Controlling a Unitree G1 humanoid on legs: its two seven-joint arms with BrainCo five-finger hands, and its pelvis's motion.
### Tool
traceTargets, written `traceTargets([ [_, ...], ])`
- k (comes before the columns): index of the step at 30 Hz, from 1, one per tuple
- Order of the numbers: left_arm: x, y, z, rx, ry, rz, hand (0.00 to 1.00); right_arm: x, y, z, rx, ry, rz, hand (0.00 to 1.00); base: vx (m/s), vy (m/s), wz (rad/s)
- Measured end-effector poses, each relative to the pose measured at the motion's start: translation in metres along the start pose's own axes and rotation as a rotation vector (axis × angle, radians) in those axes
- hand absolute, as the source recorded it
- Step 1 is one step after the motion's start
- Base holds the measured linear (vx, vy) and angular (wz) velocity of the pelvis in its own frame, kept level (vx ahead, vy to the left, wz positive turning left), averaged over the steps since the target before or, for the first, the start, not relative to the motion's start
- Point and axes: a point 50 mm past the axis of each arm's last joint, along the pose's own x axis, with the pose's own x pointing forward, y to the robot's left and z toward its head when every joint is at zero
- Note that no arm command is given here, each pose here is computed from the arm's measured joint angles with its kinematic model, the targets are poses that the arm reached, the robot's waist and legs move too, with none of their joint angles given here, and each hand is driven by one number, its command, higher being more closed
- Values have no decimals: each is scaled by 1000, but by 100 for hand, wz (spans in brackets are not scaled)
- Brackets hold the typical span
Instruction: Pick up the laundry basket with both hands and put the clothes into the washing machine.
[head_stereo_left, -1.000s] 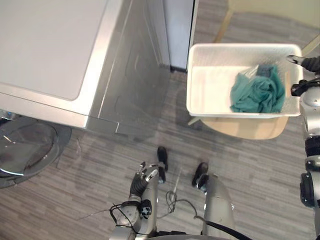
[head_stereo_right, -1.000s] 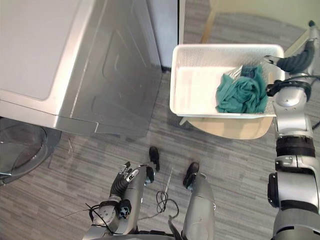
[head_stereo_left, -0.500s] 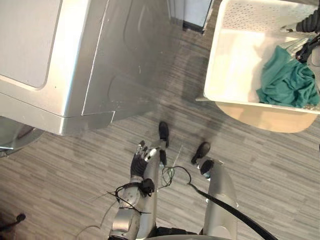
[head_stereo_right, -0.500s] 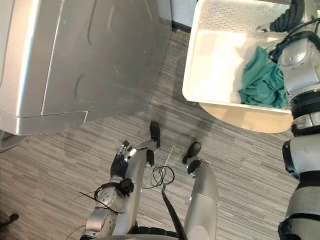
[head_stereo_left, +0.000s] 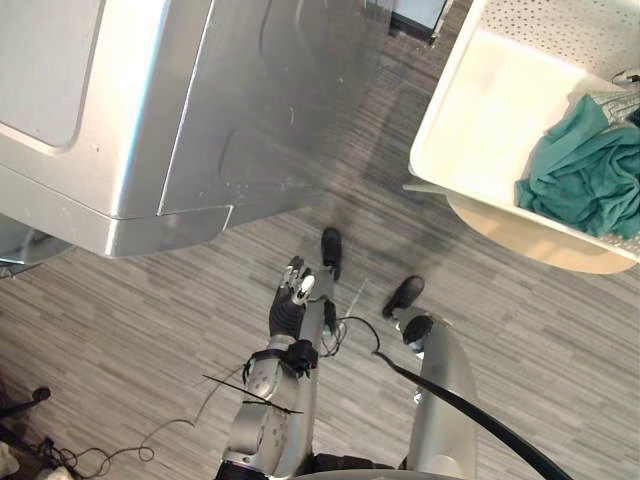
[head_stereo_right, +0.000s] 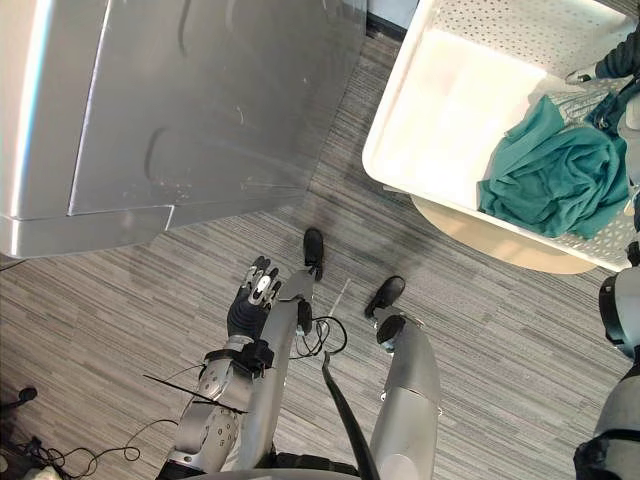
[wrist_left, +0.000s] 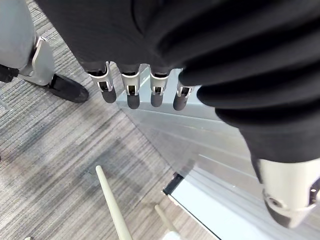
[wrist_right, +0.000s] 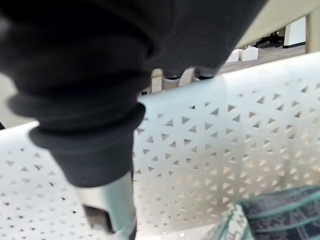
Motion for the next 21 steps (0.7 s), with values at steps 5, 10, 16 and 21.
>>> traceTargets([
  [5,3,-7,11,-79,-42,-26,0,-4,-30,-20,-3,50,-68,0,-20,-53,12],
  [10,12,-15,20,-78,-79,-67,0,-8,-37,-30,149,63,-118,0,10,-44,4],
  [16,13,-18,20,-78,-78,-81,0,-8,-32,-30,180,68,-118,0,19,-32,-1],
  [21,17,-21,24,-83,-90,-96,0,-6,-18,-25,179,65,-93,0,-8,-30,-6],
])
